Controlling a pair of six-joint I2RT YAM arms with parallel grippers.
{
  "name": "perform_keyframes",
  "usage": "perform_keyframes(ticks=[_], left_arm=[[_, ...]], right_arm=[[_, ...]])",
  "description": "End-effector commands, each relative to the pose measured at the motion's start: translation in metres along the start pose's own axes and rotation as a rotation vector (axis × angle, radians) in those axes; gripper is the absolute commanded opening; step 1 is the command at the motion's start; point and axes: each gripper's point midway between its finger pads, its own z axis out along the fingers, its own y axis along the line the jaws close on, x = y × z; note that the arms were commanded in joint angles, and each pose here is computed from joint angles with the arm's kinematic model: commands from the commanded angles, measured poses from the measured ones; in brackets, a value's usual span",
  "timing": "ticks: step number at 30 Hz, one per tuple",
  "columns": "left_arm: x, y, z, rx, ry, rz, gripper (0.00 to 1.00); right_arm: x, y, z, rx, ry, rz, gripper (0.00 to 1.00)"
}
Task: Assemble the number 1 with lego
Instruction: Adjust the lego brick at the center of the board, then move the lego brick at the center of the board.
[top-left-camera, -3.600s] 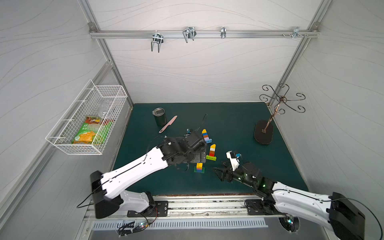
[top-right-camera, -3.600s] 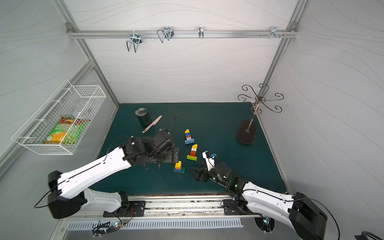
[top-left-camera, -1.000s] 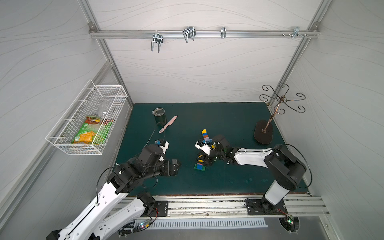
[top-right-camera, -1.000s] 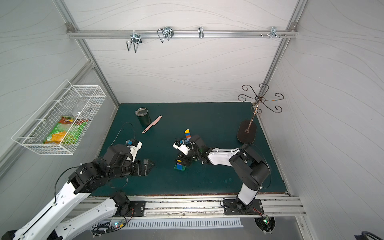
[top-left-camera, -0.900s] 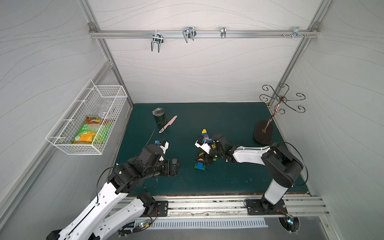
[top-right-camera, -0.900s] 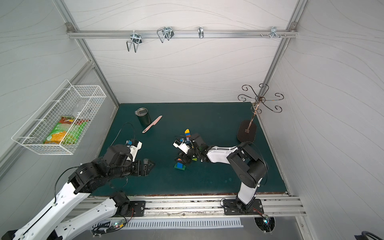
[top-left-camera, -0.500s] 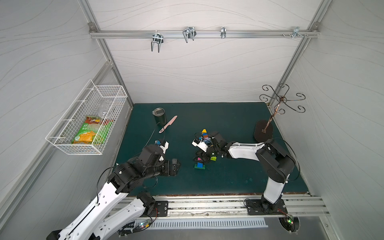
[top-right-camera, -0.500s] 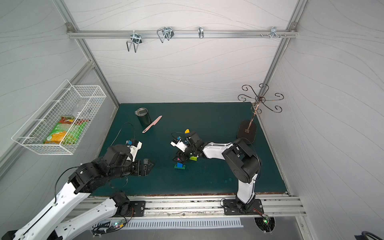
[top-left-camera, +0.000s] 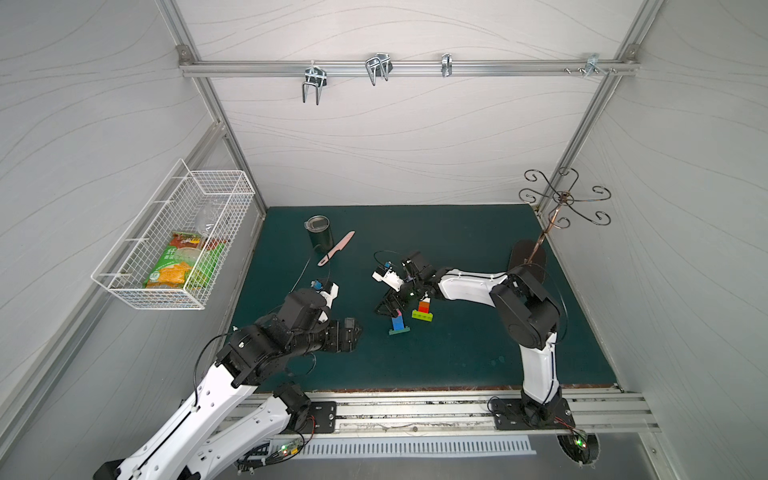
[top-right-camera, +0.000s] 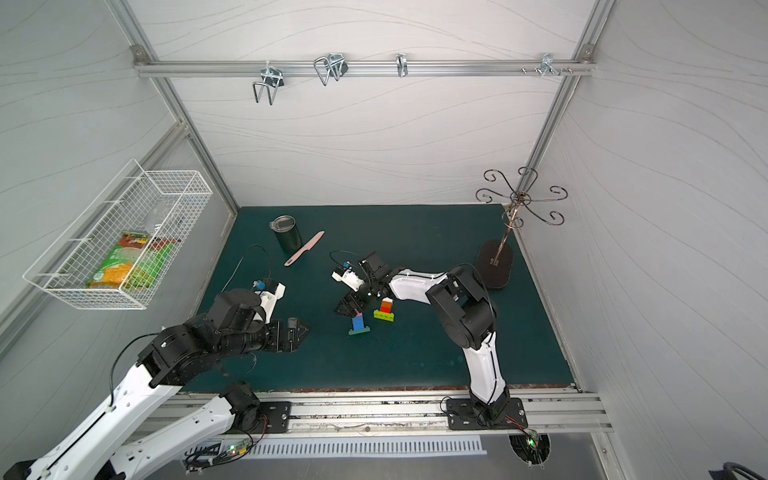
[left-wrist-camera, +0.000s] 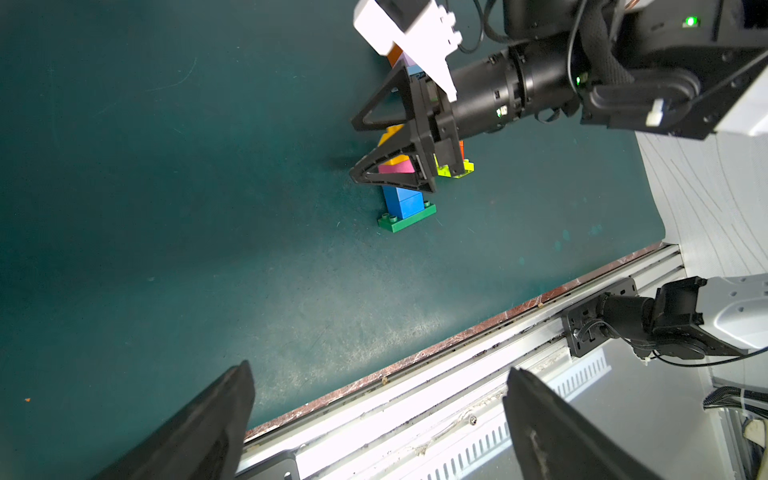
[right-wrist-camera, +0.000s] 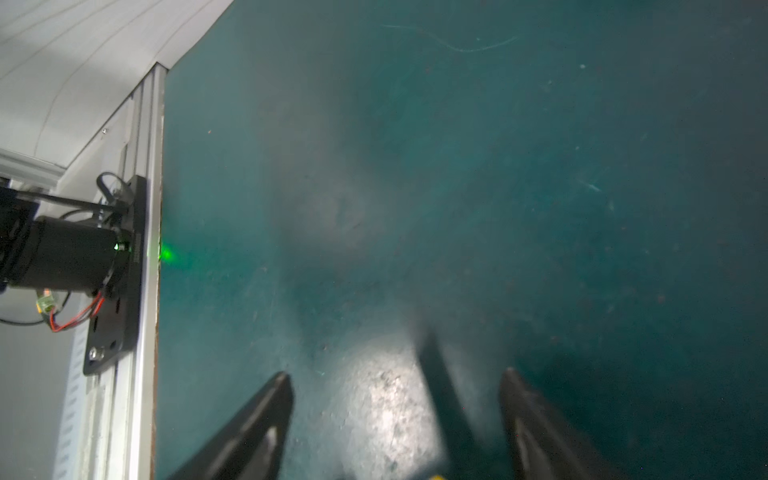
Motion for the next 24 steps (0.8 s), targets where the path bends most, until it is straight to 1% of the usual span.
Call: perform_keyframes(ticks=[1, 2, 7, 10, 12, 13, 16, 20, 22, 24], left_arm=[[-0.009, -0.007, -0.003, 0.038, -0.044, 0.016, 0.99], [-0.009, -0.007, -0.003, 0.040, -0.046, 0.017, 0.99], [-0.010, -0.008, -0.005, 0.047, -0.052, 0.018, 0.99], [-0.009, -0.008, -0.005, 0.048, -0.053, 0.017, 0.99], [-0.010, -0.008, -0.006, 0.049, -0.059, 0.016, 0.99], [-0.010, -0.008, -0.007, 0.049, -0.064, 0.017, 0.99], [-0.011, -0.006, -0.011, 0.049, -0.087, 0.012, 0.99], [-0.012, -0.005, -0.014, 0.053, -0.105, 0.008, 0.99], [-0.012, -0.005, -0.014, 0.052, -0.105, 0.008, 0.99], [-0.012, -0.004, -0.015, 0.045, -0.107, 0.003, 0.99]], right_arm=[[0.001, -0.019, -0.002, 0.072, 0.043, 0.094, 0.97], [-0.003, -0.020, -0.005, 0.084, 0.036, 0.107, 0.99], [-0.022, -0.022, -0.025, 0.160, 0.028, 0.185, 0.99], [-0.029, -0.019, -0.053, 0.258, 0.006, 0.305, 0.99], [-0.024, -0.013, -0.072, 0.323, 0.012, 0.411, 0.98], [-0.018, -0.005, -0.081, 0.347, 0.025, 0.452, 0.98], [0.008, 0.021, -0.095, 0.420, 0.052, 0.506, 0.95], [0.047, 0.048, -0.100, 0.421, 0.072, 0.619, 0.91], [0.067, 0.053, -0.096, 0.418, 0.082, 0.660, 0.86], [0.083, 0.054, -0.090, 0.414, 0.099, 0.689, 0.74]])
